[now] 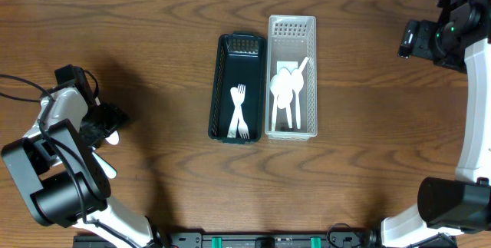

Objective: Pack container
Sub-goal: 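Grasp the white spoon on the left with the left gripper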

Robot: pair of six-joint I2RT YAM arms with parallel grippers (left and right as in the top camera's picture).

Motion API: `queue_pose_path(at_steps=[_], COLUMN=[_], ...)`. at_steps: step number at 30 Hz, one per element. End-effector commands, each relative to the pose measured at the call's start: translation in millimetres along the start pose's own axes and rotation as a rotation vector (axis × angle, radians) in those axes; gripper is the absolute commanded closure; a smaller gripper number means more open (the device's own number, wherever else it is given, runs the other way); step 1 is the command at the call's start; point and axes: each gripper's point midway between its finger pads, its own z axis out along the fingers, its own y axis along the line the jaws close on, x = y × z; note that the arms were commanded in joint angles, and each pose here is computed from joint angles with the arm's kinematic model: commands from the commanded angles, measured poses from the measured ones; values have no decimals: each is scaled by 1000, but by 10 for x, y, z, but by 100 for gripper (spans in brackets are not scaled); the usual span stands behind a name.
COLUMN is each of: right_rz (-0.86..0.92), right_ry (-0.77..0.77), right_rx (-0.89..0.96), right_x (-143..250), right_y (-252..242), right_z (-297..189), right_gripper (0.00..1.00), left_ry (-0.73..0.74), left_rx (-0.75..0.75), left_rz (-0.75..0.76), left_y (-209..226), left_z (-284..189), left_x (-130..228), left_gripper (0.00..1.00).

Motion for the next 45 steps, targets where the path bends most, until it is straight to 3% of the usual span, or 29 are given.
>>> queue_pose_path(at_steps=[1, 4, 7, 15, 22, 45], right_rz=[-8, -8, -8, -8, -8, -7], right_ry=[0, 0, 0, -1, -2, -11], right_rx=[2, 2, 2, 2, 2, 4], right_x=[-5, -5, -5, -7, -8, -31], right_y=[-22, -22, -22, -22, -23, -24], right_z=[-1, -1, -1, -1, -1, -2], right_gripper=[7, 7, 7, 7, 6, 6], left_ry=[58, 67, 62, 60, 64, 62], left_rx=[-19, -22, -20, -19, -21, -22], left_rz=[-6, -5, -5, -6, -6, -36], left_y=[13, 17, 12, 10, 14, 15], left_z=[208, 237, 238, 239, 238, 86], left_x=[89, 103, 91, 86, 96, 131], left_gripper=[15, 20, 35, 38, 55, 89])
